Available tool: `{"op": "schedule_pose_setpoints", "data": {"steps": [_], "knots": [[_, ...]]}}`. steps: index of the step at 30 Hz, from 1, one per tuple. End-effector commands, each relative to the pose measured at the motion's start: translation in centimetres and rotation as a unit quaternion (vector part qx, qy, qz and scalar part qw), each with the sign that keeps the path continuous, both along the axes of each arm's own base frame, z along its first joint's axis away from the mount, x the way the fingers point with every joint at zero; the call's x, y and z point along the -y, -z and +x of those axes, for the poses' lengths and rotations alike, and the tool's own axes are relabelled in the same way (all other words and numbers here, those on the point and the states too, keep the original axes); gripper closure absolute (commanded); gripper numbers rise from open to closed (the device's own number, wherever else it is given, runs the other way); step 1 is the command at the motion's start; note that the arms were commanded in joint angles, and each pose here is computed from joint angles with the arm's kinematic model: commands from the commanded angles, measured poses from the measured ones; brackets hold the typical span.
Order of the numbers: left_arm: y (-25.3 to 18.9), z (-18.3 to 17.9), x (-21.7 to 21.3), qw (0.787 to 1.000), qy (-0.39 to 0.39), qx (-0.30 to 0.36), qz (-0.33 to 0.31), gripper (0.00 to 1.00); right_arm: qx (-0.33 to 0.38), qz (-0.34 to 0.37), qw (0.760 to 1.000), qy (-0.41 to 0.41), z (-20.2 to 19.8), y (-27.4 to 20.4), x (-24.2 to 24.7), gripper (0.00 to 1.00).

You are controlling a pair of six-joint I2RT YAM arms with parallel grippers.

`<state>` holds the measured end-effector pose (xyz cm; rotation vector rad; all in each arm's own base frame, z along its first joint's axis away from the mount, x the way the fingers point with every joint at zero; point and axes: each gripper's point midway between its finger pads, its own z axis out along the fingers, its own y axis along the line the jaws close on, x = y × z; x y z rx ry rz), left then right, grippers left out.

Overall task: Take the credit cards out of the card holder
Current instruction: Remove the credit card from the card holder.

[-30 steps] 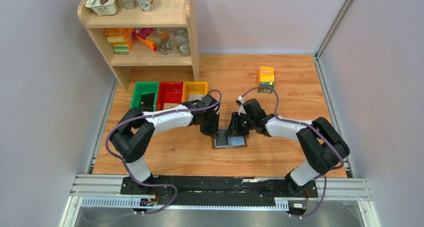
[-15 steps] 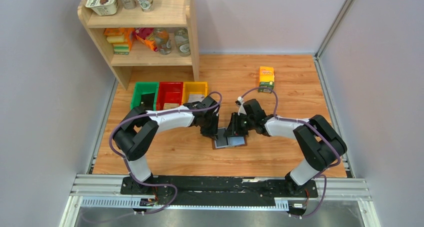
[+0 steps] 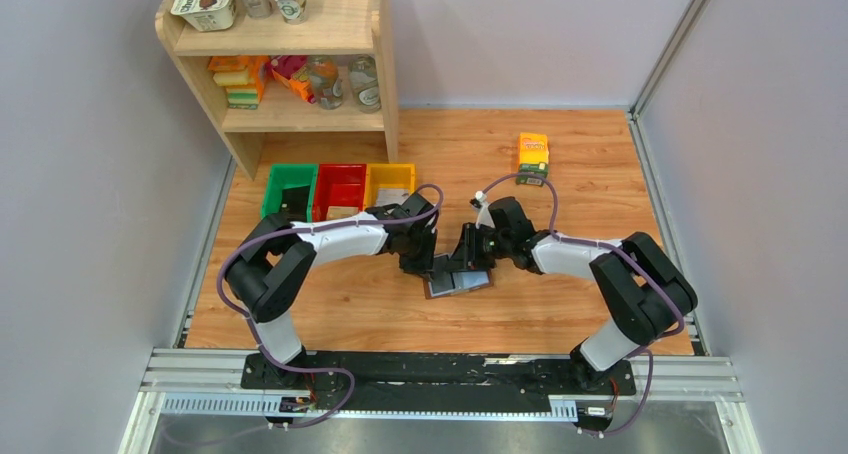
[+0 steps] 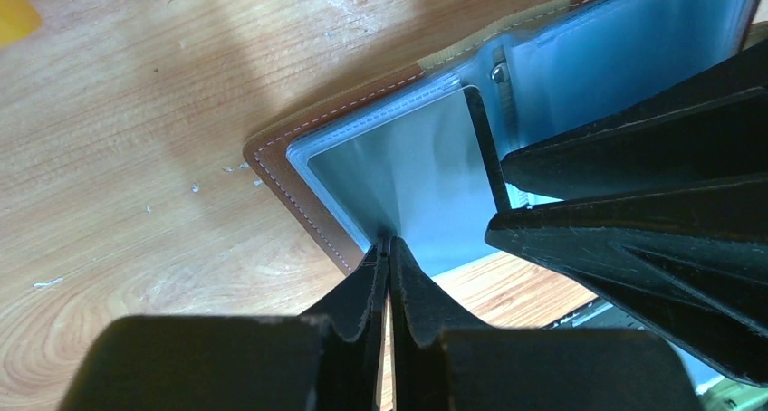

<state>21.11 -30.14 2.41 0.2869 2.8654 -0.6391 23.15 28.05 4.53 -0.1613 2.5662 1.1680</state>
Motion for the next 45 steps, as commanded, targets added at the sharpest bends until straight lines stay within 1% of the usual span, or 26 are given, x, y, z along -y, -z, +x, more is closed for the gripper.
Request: {"op": "schedule_pose_setpoints", "data": {"steps": [1, 3, 4, 6, 9, 21, 29, 32, 35, 45], "knots": [[1.8, -0.6, -2.5, 0.998, -0.007, 0.002, 0.054, 0.93, 0.022, 0.048, 0.998, -0.028, -0.3, -2.3, -1.3, 0.73], [1.9, -0.7, -2.6, 0.998, -0.008, 0.001, 0.058, 0.96, 0.02, 0.056, 0.998, -0.034, -0.4, -2.3, -1.5, 0.74], [2.0, -0.7, -2.7, 0.998, -0.009, 0.0, 0.059, 0.99, 0.017, 0.058, 0.998, -0.036, -0.4, -2.2, -1.5, 0.75], [2.1, -0.8, -2.7, 0.998, -0.009, -0.002, 0.056, 1.0, 0.015, 0.069, 0.997, -0.041, -0.5, -2.2, -1.8, 0.76], [2.3, -0.8, -2.3, 0.999, -0.006, -0.004, 0.049, 1.0, 0.007, 0.087, 0.995, -0.052, -0.8, -2.2, -2.4, 0.76], [2.8, -0.6, -2.0, 0.999, -0.001, -0.003, 0.046, 1.0, -0.03, 0.083, 0.993, -0.08, -1.4, -0.2, -3.5, 0.75], [2.9, -0.7, -2.4, 0.999, -0.002, -0.002, 0.054, 1.0, -0.034, 0.089, 0.991, -0.097, -1.9, -0.2, -4.0, 0.74], [3.0, -0.9, -3.0, 0.998, -0.005, -0.006, 0.067, 1.0, -0.031, 0.089, 0.991, -0.094, -1.7, -0.4, -3.3, 0.74], [3.1, -0.9, -3.2, 0.997, -0.009, -0.005, 0.072, 1.0, -0.031, 0.106, 0.991, -0.077, -1.2, -0.9, -2.3, 0.74], [3.4, -1.0, -3.4, 0.997, -0.01, -0.009, 0.076, 1.0, -0.016, 0.14, 0.988, -0.059, -0.6, -1.9, -1.2, 0.79]]}}
